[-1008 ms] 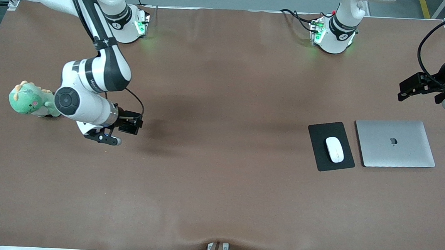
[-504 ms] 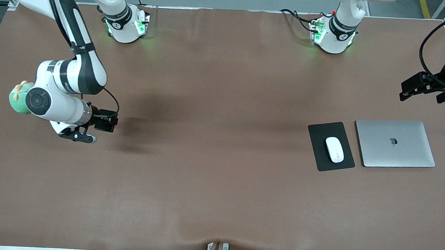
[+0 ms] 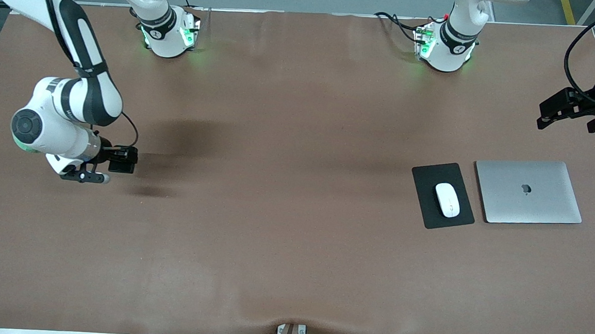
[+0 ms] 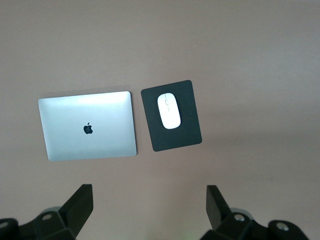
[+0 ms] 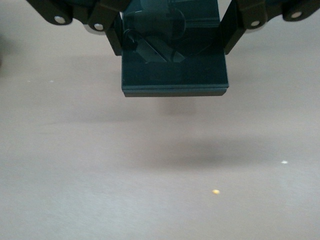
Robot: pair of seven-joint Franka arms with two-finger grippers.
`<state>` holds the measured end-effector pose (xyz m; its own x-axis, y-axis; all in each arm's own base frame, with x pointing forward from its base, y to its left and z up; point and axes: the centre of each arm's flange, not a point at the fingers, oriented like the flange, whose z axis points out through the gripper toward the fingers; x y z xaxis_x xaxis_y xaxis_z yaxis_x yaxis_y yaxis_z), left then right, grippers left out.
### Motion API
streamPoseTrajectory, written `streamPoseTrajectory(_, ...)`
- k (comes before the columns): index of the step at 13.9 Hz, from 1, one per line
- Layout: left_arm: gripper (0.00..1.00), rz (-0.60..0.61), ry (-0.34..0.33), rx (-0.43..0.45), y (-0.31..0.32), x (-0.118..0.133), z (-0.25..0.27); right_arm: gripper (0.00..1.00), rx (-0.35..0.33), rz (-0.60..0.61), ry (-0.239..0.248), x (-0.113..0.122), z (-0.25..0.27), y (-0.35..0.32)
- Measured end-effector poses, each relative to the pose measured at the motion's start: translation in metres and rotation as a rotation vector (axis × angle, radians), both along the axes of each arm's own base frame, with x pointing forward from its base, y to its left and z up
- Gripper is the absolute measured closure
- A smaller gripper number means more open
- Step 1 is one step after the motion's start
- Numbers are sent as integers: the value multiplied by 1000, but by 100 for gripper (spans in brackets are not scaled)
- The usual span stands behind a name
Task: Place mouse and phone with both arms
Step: 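Carry the phone with the right gripper toward the green plush toy, then lower the phone beside the plush toy and open the right gripper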
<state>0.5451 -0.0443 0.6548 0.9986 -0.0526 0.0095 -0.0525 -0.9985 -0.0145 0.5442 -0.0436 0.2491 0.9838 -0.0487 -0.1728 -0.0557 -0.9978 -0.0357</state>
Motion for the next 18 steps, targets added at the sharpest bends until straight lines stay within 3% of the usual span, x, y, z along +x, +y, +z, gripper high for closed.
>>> streamPoseTrajectory(11,0,-10,8,1,-7,-1,-4,20,10,61,-48,-30,-60,-77)
streamPoseTrajectory(18,0,-8,11,1,-6,2,-7,20,10,67,-40,-39,-81,-80)
